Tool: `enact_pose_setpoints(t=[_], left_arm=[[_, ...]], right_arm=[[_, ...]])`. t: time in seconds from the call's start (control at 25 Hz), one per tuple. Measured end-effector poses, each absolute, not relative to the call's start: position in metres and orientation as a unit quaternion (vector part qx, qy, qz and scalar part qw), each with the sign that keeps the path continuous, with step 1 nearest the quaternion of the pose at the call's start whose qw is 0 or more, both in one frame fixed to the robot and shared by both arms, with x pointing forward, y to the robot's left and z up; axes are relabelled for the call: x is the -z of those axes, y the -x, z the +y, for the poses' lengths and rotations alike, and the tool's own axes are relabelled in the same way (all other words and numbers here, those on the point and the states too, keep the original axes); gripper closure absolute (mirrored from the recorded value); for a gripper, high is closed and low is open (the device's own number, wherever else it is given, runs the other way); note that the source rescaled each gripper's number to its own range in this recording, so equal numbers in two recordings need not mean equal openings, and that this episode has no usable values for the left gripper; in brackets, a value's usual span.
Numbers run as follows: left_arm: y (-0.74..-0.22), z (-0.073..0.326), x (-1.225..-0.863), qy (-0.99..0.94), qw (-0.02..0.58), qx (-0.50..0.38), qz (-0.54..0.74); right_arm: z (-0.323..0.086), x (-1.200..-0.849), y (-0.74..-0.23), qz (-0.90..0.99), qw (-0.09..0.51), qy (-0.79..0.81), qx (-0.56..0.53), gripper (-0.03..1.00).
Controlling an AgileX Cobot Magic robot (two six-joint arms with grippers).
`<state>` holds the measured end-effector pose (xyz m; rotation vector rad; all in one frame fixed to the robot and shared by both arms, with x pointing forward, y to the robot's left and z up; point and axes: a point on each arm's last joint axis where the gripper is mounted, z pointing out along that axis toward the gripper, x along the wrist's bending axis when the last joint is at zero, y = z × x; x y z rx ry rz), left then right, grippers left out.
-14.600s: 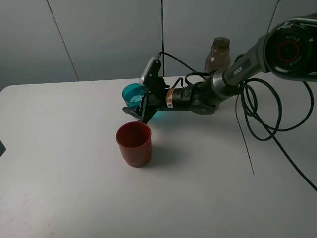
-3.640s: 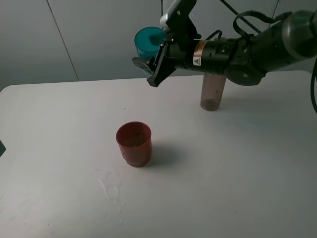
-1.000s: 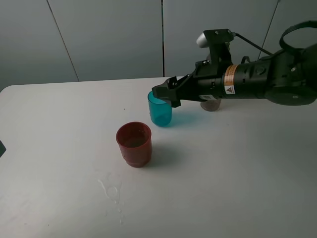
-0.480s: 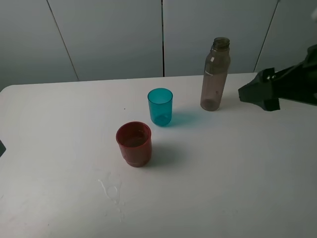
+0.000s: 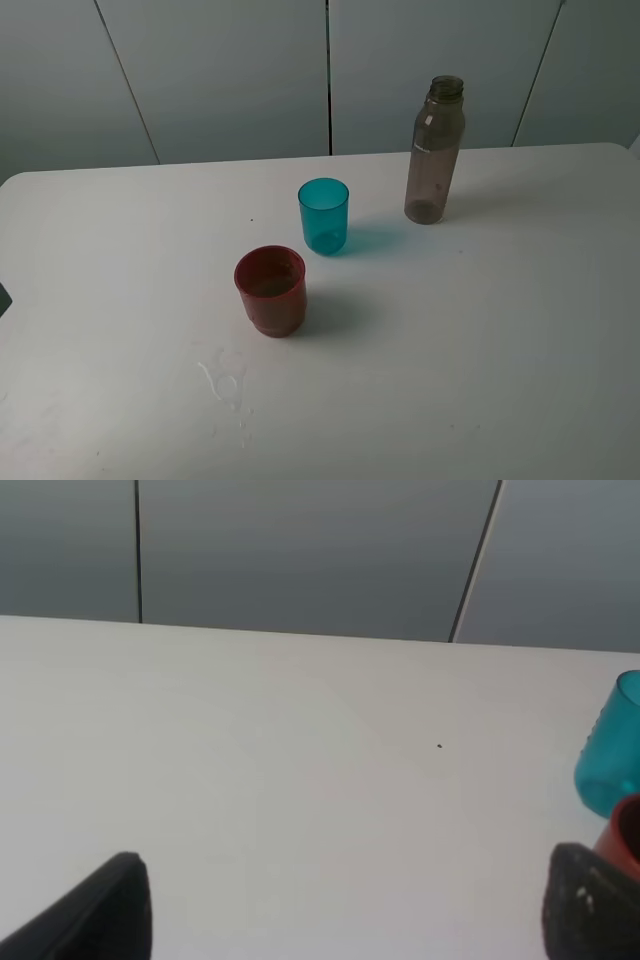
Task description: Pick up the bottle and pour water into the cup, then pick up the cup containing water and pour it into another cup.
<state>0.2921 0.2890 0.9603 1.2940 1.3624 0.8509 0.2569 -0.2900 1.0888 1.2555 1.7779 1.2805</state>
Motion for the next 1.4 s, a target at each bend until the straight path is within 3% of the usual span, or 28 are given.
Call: enact_pose_setpoints(t=[0.16, 0.4, 0.8, 1.04, 1.4], left_arm=[[-0.292, 0.289, -0.960, -0.538, 0.514, -0.354, 0.567], [-0.292, 0.289, -0.960, -0.538, 0.514, -0.354, 0.567], [-0.292, 0.289, -0.960, -0.538, 0.514, -0.354, 0.567], [-0.292, 0.289, -0.960, -0.538, 0.514, -0.354, 0.567], [-0.292, 0.289, -0.960, -0.538, 0.514, -0.354, 0.567]], right_arm=[[-0.296, -1.070, -0.242, 0.660, 0.315, -0.465, -0.500, -0.03], [-0.295, -1.067, -0.238, 0.655, 0.306, -0.464, -0.512, -0.03], [-0.302, -1.059, -0.225, 0.736, 0.293, -0.447, -0.415, -0.03], [-0.297, -1.052, -0.229, 0.734, 0.279, -0.450, -0.427, -0.03], [-0.298, -1.053, -0.231, 0.642, 0.352, -0.571, -0.371, -0.03]])
